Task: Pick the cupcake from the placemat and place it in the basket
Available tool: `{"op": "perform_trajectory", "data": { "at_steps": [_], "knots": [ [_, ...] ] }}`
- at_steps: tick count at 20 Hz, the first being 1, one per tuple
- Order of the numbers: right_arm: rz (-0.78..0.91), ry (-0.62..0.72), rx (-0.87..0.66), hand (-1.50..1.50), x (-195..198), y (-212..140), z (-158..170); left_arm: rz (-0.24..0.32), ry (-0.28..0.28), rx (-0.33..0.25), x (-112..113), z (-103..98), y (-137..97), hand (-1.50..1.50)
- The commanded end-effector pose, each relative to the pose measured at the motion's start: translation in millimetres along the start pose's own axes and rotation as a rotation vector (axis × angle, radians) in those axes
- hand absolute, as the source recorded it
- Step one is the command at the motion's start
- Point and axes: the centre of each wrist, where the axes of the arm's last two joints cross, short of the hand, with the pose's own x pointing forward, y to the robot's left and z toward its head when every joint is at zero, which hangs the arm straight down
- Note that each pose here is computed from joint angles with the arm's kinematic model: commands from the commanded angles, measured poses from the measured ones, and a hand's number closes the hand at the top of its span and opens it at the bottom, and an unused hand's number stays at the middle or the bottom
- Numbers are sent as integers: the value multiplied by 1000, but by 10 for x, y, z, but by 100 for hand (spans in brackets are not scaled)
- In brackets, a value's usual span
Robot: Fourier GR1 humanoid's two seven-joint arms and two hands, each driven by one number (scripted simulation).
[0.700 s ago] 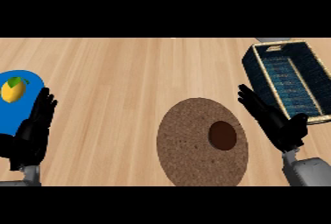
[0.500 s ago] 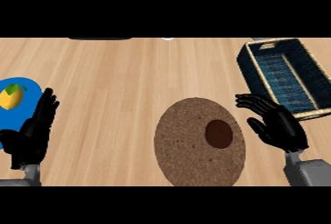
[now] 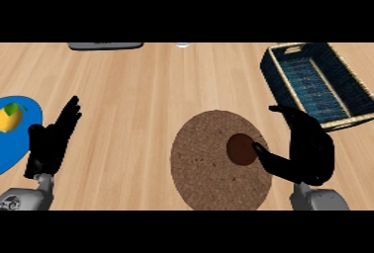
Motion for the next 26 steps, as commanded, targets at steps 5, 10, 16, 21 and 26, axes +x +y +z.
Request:
{"op": "perform_trajectory", "data": {
  "at_steps": [5,10,16,21,26],
  "knots": [
    [618,158,-88,-150,220,-308,399,-31,41,-20,3,-49,-34,0],
    [904,415,186,-150,622,-827,507,-12,38,-11,36,-74,-13,0],
    [858,655,495,-150,1177,-573,440,-19,25,-17,131,-154,-6,0],
    [820,710,507,-150,1661,-336,276,-24,24,-47,119,-149,-83,0],
    [837,716,460,-150,1782,-152,248,-26,2,-59,164,-251,-450,0]
  ]
}}
